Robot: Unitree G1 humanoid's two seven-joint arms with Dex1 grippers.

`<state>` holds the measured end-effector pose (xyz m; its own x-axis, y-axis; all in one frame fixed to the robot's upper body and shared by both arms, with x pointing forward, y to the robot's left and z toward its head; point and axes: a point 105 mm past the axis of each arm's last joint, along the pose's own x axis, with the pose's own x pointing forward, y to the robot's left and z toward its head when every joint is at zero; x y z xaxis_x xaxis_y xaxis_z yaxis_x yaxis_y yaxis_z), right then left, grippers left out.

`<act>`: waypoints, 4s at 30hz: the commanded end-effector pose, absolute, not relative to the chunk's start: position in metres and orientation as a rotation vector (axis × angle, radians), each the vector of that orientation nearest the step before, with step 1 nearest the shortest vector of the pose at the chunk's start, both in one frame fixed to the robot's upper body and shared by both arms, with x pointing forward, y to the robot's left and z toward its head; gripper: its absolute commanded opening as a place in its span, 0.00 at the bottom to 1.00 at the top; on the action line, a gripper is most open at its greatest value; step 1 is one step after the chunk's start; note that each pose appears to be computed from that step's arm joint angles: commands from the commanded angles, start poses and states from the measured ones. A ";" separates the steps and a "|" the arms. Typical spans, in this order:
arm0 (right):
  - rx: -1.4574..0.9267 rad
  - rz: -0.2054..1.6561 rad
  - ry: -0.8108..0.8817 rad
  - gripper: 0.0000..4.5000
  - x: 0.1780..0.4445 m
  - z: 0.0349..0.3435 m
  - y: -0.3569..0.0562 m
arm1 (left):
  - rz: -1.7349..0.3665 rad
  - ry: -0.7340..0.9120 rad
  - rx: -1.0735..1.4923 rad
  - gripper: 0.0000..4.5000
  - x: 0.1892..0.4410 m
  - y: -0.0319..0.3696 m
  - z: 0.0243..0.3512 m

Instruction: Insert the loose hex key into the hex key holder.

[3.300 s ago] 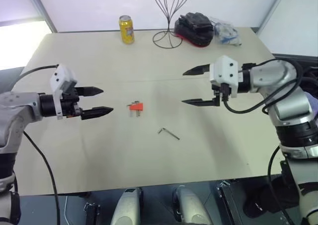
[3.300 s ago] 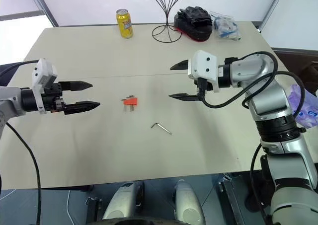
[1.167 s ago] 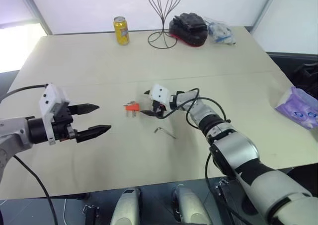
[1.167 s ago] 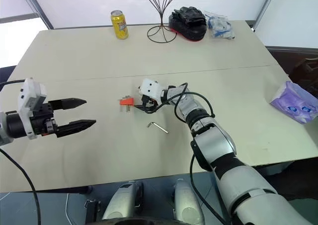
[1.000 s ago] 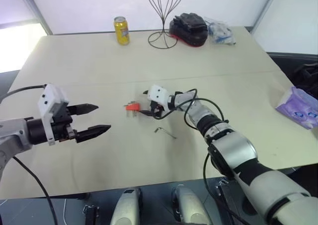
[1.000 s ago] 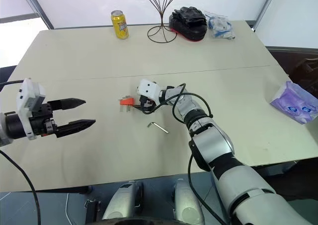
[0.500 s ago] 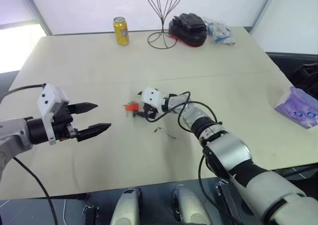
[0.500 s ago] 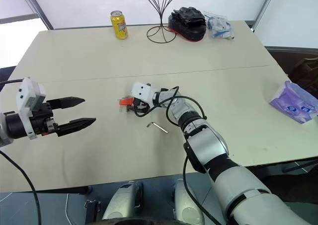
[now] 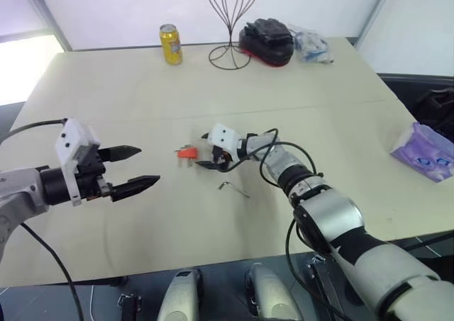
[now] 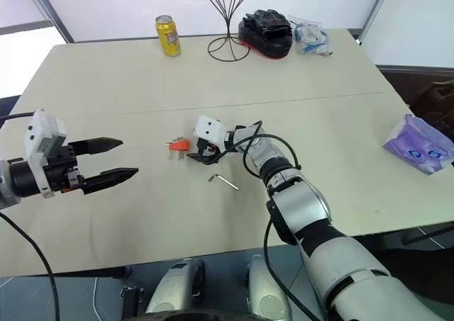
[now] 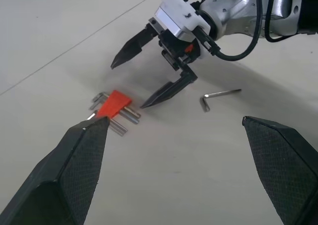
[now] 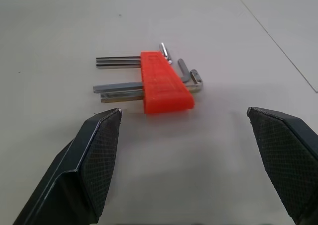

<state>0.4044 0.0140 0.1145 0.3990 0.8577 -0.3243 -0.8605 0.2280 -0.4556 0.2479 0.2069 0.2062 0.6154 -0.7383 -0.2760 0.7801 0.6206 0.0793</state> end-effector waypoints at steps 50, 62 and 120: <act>-0.543 1.100 0.111 0.81 0.400 0.086 0.032 | -0.798 0.244 0.235 1.00 0.243 0.225 0.207; -0.574 1.080 0.070 0.23 0.402 0.090 0.033 | -0.799 0.233 0.246 1.00 0.248 0.224 0.209; -1.447 0.842 -1.381 0.23 0.317 0.283 -0.022 | -1.219 -0.139 -0.018 0.25 0.313 0.129 0.268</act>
